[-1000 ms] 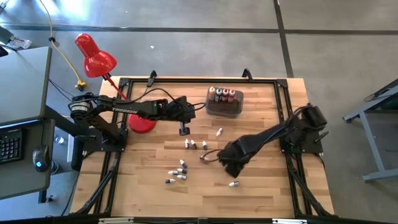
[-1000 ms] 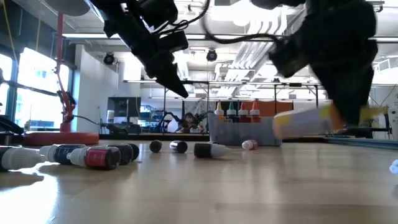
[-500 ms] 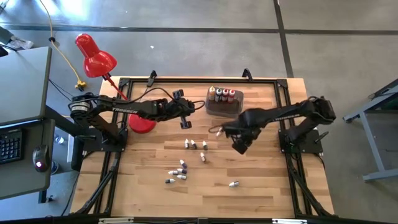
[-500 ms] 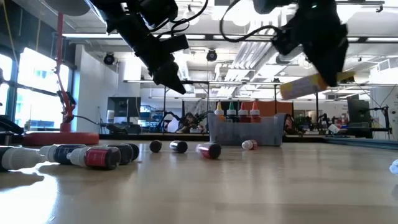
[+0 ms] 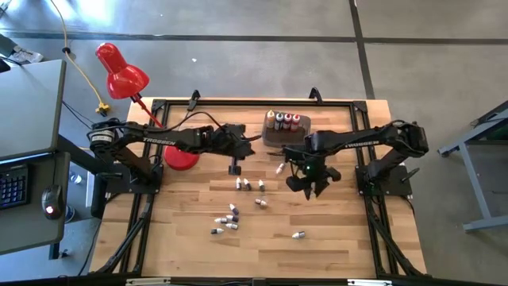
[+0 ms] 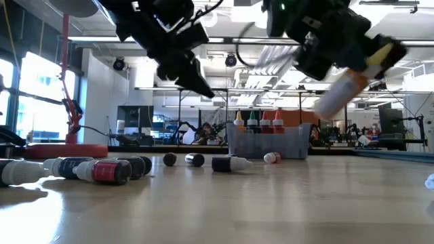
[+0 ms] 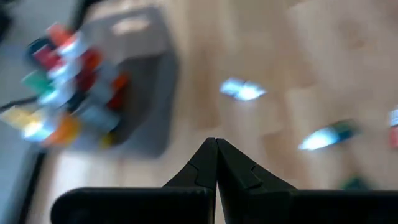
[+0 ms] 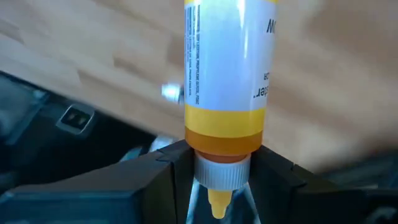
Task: Pick & Place food coloring
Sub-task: Put the large yellow food coloring bottle into the bin
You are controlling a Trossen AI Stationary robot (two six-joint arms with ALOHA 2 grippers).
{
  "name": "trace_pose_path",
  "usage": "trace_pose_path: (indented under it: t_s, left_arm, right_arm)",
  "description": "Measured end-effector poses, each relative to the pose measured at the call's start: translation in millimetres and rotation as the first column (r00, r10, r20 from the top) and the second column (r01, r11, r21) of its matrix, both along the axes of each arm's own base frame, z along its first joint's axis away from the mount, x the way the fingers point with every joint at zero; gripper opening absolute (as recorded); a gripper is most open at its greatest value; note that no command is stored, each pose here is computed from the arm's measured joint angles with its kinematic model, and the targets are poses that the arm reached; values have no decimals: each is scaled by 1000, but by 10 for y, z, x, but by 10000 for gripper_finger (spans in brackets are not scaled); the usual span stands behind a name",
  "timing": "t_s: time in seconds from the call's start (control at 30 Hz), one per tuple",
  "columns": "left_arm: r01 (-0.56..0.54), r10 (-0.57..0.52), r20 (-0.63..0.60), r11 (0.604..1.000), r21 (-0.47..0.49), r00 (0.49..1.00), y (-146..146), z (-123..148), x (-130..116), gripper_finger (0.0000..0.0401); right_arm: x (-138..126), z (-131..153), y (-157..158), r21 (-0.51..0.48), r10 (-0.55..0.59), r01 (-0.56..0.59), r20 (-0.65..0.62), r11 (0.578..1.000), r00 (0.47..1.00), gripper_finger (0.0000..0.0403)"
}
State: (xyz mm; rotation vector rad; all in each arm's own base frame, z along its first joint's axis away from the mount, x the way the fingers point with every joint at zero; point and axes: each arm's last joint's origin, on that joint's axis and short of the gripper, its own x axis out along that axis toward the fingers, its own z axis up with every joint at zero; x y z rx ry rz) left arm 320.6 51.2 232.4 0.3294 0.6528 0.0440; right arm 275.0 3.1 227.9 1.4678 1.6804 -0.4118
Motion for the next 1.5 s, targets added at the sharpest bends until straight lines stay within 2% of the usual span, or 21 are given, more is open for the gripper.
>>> trace_pose_path:
  t_s: [0.13,0.3,0.57,0.8,1.2,1.5]
  left_arm:
    - [107,-104,47,992,-65,993,-36,27,23,0]
    - [119,-116,46,991,-64,992,-37,26,22,0]
    - [88,-89,11,996,15,996,-18,10,10,0]
    - [91,-92,1,994,66,996,-9,11,10,0]
    - [81,-82,14,994,76,997,-4,23,17,0]
    - [81,-82,9,994,75,997,-4,19,15,0]
  right_arm:
    - [-107,-157,25,215,-68,97,-138,972,988,123]
    - [-266,-387,63,374,-75,171,-258,912,963,123]
    - [-617,-786,72,368,-68,220,-385,903,921,123]
    - [-723,-989,81,406,-45,165,-288,899,957,124]
    - [-768,-1057,82,396,-17,104,-217,912,976,182]
    - [-769,-1026,95,486,-24,142,-241,862,970,192]
